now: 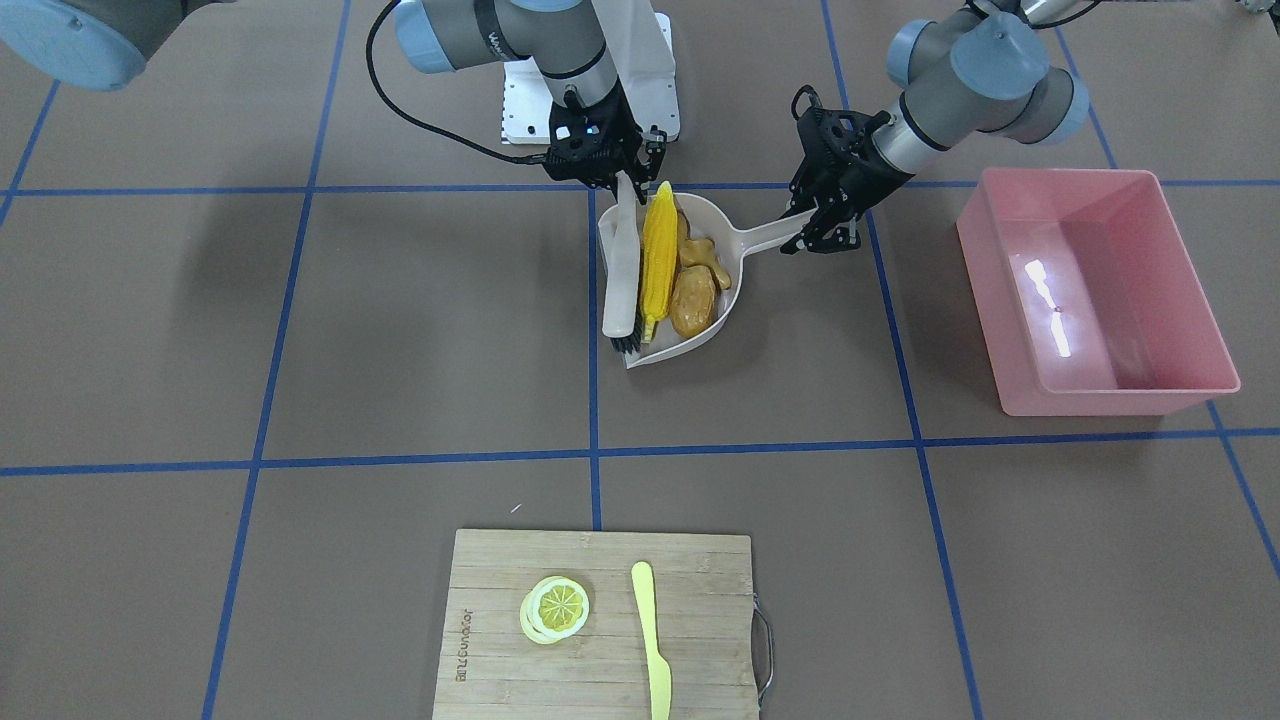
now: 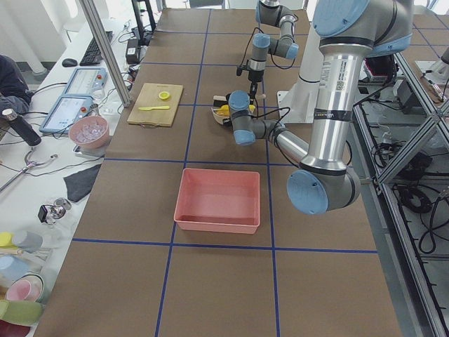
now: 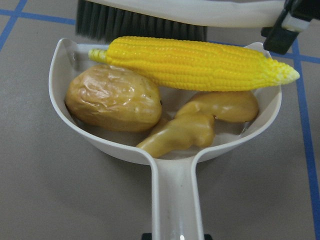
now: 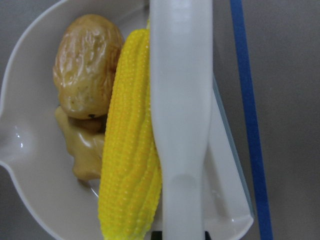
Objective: Sweep and dump trash into bin
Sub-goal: 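Push the brush against the dustpan contents with the right gripper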
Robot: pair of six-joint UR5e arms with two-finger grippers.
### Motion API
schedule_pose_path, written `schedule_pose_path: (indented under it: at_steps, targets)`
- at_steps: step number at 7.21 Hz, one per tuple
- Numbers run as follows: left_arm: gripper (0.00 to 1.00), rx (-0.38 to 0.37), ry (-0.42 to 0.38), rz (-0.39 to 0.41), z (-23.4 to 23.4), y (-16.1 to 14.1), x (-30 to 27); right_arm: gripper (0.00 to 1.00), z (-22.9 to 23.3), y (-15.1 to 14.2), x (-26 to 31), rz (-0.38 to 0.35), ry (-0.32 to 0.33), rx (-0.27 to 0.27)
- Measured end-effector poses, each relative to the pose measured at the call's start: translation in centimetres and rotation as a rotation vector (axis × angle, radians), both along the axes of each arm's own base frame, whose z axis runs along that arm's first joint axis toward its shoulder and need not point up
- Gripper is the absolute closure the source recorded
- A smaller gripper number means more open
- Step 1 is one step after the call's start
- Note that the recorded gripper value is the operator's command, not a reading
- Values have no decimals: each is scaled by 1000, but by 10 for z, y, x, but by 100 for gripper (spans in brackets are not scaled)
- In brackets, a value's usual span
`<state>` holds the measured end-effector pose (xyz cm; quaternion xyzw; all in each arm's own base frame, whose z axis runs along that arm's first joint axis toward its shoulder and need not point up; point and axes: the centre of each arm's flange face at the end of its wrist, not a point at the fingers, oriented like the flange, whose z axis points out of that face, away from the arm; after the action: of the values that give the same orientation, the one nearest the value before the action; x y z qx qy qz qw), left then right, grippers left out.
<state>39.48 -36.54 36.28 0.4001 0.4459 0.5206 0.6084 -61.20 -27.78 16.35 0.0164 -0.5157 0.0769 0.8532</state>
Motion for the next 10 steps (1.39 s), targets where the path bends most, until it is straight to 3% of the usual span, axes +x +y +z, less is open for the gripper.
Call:
schedule_pose_path:
  at_steps: [5, 10]
  targets:
    - [93, -10, 41, 5, -10, 2, 0, 100, 11, -7, 16, -19, 45, -1]
    - [95, -14, 93, -1, -20, 3, -3, 100, -11, 3, 118, -68, 41, -56]
